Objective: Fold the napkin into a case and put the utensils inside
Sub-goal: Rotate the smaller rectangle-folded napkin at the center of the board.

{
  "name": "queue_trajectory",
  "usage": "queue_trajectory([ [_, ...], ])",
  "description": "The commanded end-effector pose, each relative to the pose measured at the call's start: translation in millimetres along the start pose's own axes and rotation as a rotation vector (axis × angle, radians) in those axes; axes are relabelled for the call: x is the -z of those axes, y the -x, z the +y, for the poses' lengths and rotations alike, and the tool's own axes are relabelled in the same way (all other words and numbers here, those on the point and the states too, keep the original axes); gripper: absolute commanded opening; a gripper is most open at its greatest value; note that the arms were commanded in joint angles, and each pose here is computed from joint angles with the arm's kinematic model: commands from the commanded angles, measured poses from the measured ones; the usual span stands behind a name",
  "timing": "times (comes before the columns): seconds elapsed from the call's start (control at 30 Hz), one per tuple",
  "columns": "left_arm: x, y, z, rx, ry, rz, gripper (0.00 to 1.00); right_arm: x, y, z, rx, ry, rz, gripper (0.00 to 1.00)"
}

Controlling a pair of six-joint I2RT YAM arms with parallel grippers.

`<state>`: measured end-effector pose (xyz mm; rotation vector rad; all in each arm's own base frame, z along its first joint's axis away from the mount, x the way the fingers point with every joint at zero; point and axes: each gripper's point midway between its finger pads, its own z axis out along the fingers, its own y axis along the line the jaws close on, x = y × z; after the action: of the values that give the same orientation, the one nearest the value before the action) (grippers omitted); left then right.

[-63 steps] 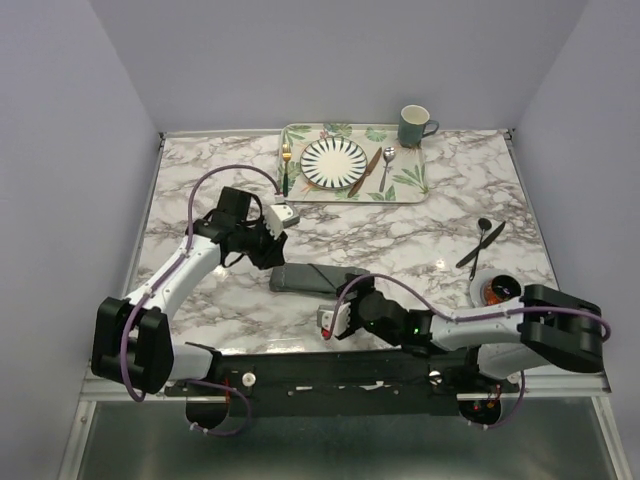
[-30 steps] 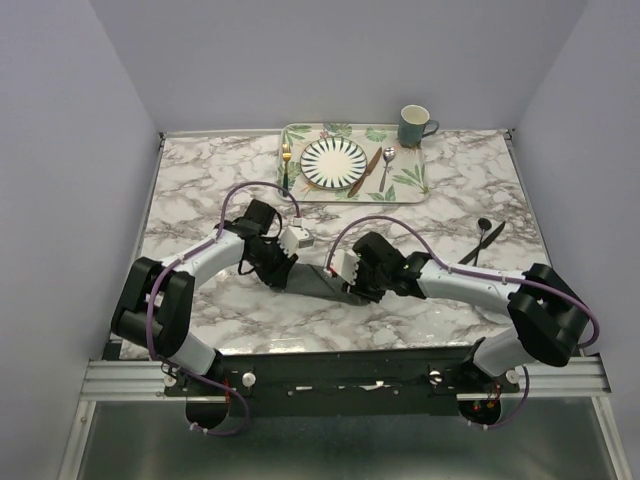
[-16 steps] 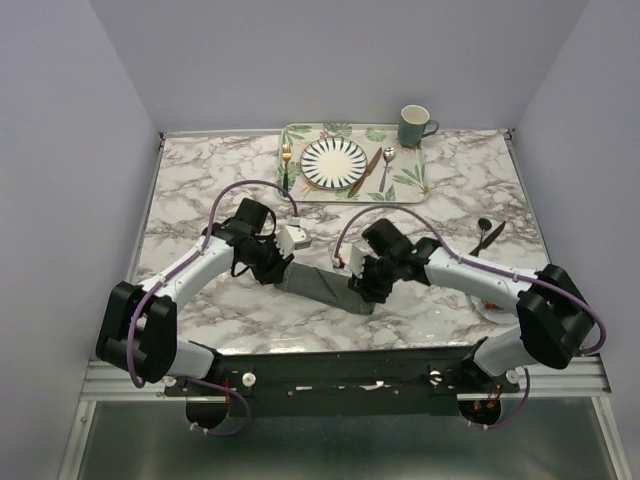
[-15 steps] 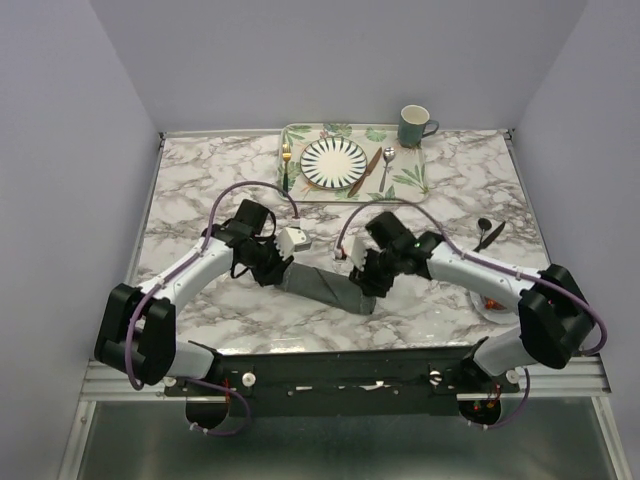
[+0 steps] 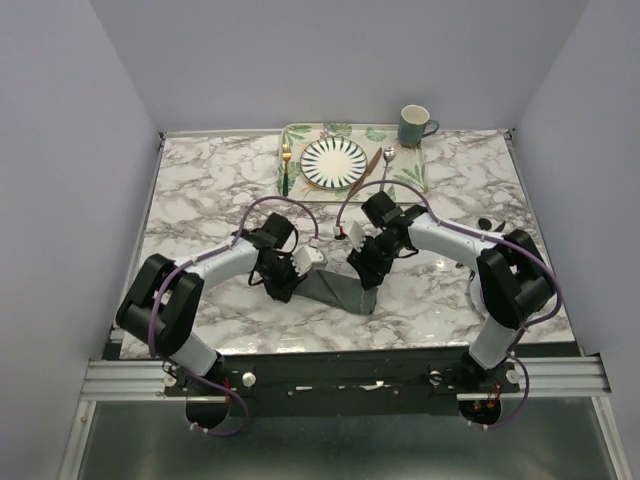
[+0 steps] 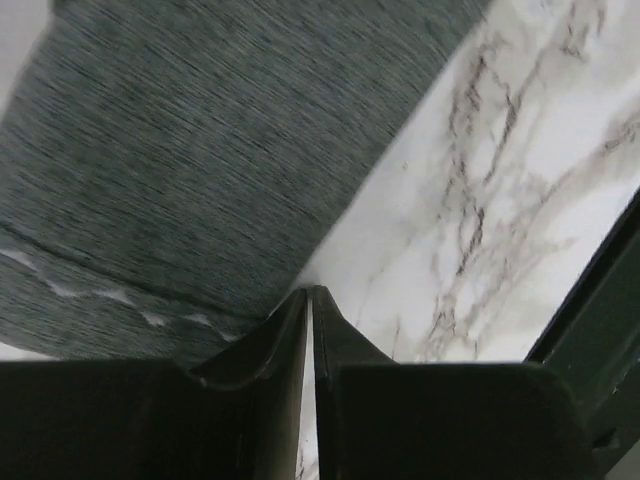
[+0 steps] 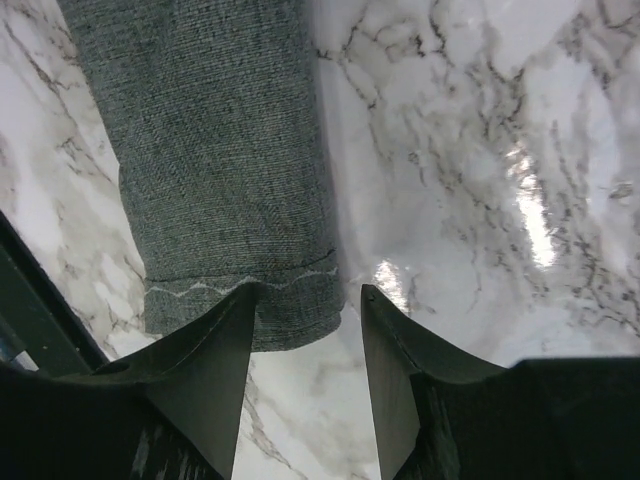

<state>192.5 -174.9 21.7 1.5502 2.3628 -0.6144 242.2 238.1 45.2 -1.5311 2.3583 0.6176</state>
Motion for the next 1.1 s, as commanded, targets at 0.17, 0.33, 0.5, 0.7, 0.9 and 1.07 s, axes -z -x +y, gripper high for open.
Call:
queue_trajectory([
  [0.17,-19,65,91,0.179,0.142,-0.085,0.18,-9,-5,52,-0.179,0.259,-0.011,0.55],
  [0.33,-16,106,125,0.226,0.155,-0.16,0.2,-21,16,51,-0.277,0.306,-0.061,0.65],
  [0.5,-17,123,132,0.301,0.103,-0.209,0.3,-20,44,50,-0.345,0.34,-0.109,0.79],
  [0.7,4,130,125,0.398,0.007,-0.309,0.33,3,50,54,-0.339,0.33,-0.174,0.81],
  [0.9,29,119,131,0.376,0.075,-0.267,0.31,13,35,28,-0.376,0.228,-0.188,0.74],
  [1.07,55,148,103,0.397,-0.042,-0.416,0.26,13,35,26,-0.384,0.216,-0.199,0.63],
])
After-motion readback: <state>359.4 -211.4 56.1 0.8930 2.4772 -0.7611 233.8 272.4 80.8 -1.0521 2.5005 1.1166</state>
